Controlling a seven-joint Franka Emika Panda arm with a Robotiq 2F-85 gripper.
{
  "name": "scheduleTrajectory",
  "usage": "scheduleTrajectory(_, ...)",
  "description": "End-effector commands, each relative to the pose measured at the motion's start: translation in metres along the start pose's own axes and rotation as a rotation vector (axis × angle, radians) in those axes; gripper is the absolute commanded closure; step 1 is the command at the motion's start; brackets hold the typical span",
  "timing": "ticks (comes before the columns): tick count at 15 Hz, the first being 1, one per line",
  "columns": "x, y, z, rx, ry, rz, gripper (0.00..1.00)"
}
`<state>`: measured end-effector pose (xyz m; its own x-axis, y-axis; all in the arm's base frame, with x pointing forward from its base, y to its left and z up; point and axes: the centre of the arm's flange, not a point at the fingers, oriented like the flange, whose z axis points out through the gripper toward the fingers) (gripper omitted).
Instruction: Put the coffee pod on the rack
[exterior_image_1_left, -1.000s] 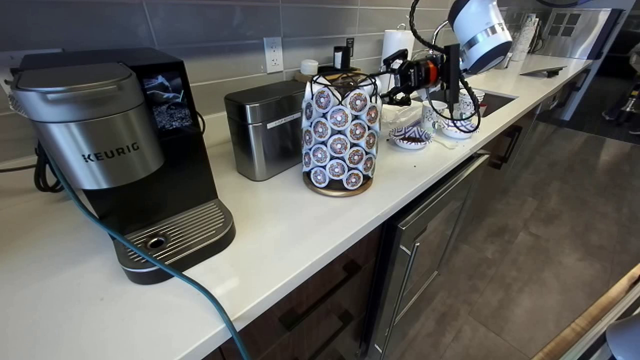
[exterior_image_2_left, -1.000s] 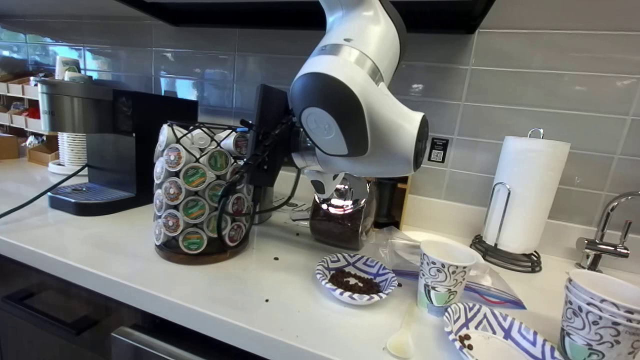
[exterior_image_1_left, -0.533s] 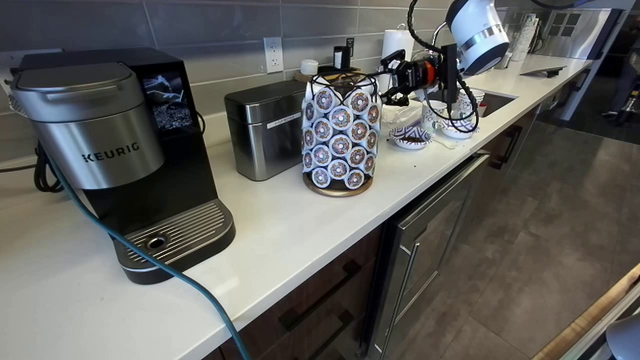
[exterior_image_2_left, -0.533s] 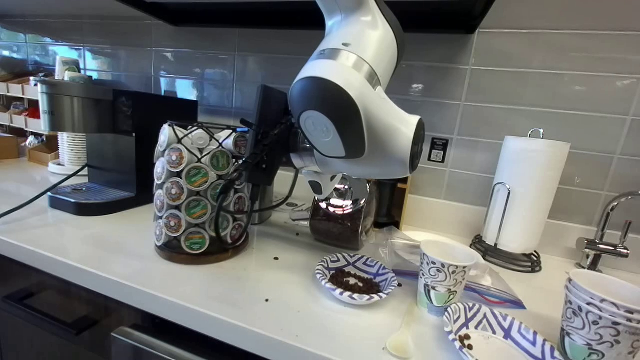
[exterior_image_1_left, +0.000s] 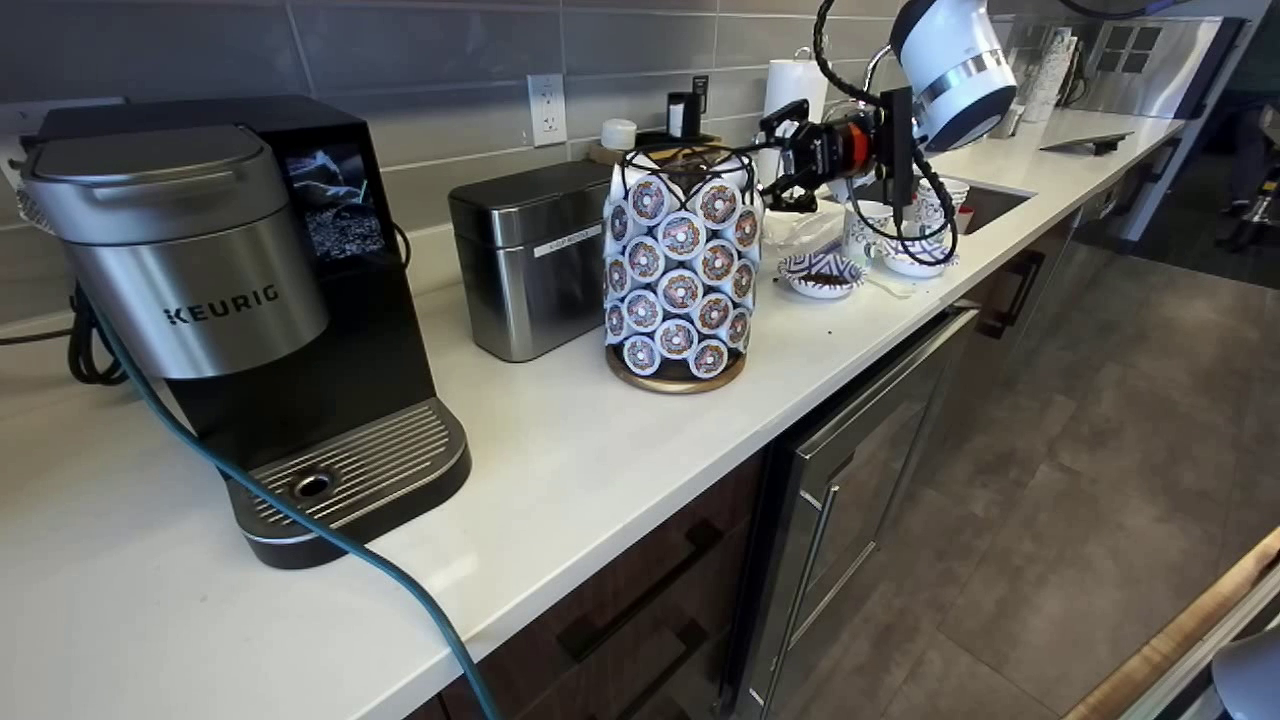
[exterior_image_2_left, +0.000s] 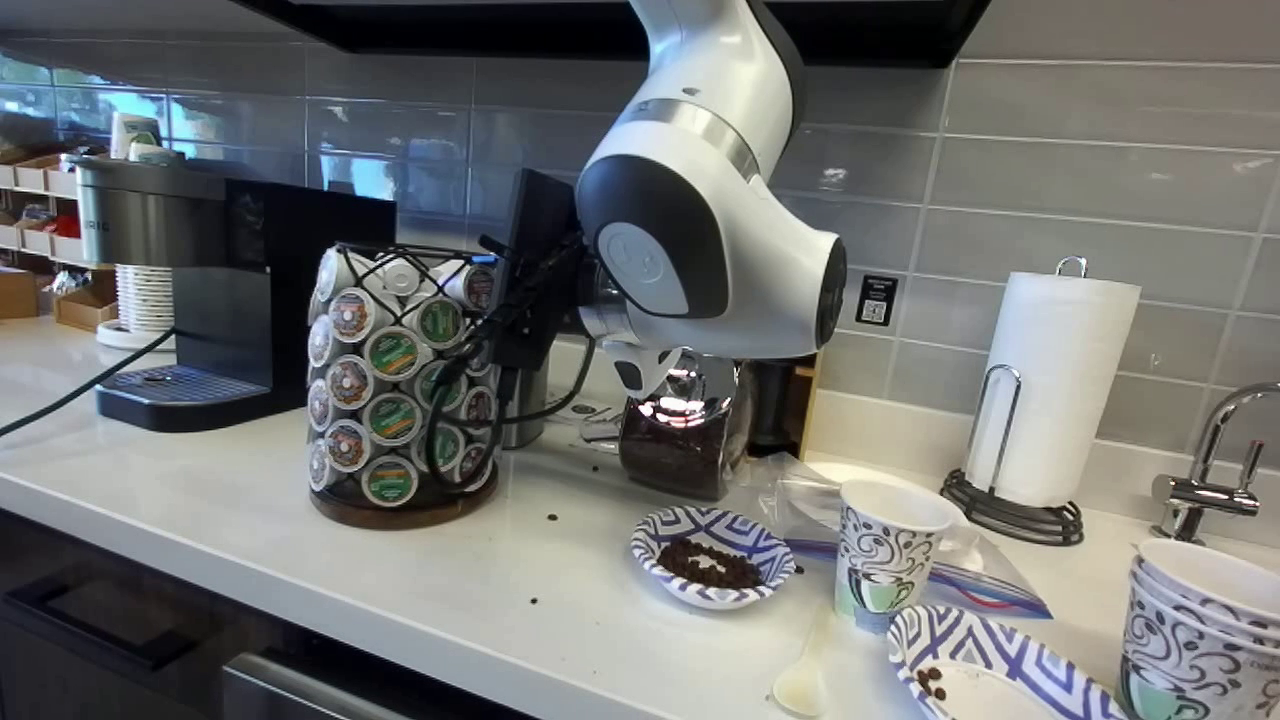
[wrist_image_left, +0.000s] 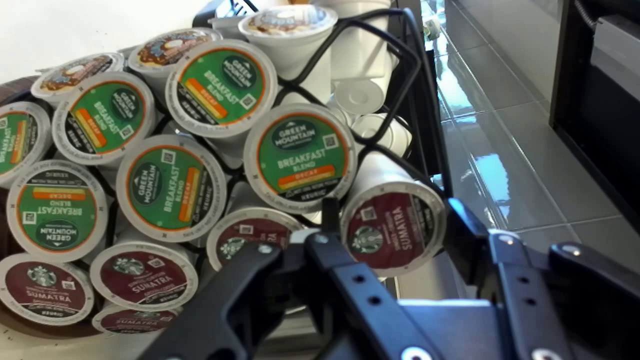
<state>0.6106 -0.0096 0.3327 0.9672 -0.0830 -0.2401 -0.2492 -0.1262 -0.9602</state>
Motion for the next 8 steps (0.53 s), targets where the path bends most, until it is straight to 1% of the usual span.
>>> scheduleTrajectory(1,0.0061,-0.0006,0.0041,0.029,-0.02,0.023,0.72)
scheduleTrajectory(8,0.0066,-0.0008,0.005,0.029,-0.022,0.027,0.72)
